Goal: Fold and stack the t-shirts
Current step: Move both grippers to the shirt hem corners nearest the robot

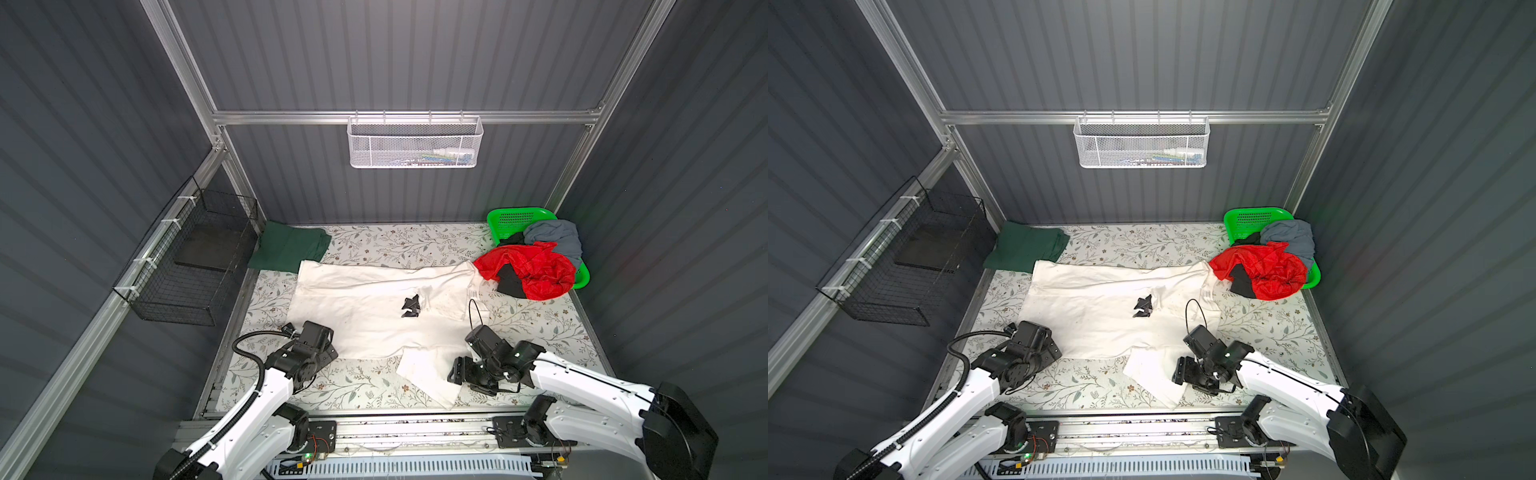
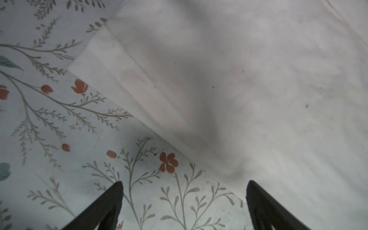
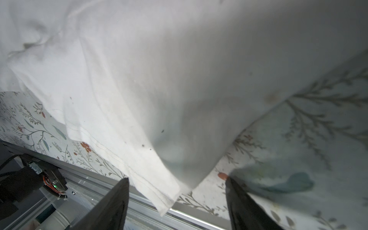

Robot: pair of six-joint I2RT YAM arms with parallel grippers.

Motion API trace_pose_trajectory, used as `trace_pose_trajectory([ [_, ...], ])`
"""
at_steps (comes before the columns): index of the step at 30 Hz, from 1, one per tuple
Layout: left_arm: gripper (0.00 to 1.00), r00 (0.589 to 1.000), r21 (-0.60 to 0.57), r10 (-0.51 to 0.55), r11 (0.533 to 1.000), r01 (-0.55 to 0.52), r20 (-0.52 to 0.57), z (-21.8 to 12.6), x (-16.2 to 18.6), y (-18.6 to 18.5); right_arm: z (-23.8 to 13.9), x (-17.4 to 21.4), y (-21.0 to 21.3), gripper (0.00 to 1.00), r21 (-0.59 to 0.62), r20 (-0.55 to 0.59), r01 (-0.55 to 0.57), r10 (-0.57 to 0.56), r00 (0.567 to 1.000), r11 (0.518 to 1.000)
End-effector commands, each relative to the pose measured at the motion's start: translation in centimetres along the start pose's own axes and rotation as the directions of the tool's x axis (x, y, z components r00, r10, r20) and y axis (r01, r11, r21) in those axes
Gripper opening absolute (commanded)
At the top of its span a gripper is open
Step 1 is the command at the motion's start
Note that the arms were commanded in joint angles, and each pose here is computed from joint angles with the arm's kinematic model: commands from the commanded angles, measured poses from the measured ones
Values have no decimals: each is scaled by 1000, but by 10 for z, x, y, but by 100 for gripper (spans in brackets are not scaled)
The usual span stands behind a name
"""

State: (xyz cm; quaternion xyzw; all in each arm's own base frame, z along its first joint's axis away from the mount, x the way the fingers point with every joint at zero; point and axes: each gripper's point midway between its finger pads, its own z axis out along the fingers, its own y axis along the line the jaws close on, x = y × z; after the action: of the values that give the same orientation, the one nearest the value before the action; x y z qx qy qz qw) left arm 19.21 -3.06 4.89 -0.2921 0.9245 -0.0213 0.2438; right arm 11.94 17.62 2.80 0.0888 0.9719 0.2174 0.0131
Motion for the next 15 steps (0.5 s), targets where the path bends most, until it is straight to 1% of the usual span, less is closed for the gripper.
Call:
trace_pose_trajectory([
  [1, 93, 999, -28, -39, 999, 40, 23, 0, -1, 8, 4, 4, -4, 74, -10, 4, -36, 36, 999, 999],
  [5, 90, 998, -57, -55, 997, 57, 32, 2, -2, 12, 7, 11, -11, 73, -1, -3, -48, 48, 999, 999],
  [11, 89, 996, -62, -65, 996, 68, 54, 2, -6, 13, 9, 14, -14, 69, 9, 3, -50, 50, 999, 999],
  [12, 89, 996, -63, -65, 996, 69, 57, 1, -7, 13, 9, 13, -14, 66, 9, 5, -50, 50, 999, 999],
  [15, 88, 996, -63, -59, 996, 63, 65, -1, -10, 12, 12, 13, -11, 55, 9, 5, -45, 45, 999, 999],
])
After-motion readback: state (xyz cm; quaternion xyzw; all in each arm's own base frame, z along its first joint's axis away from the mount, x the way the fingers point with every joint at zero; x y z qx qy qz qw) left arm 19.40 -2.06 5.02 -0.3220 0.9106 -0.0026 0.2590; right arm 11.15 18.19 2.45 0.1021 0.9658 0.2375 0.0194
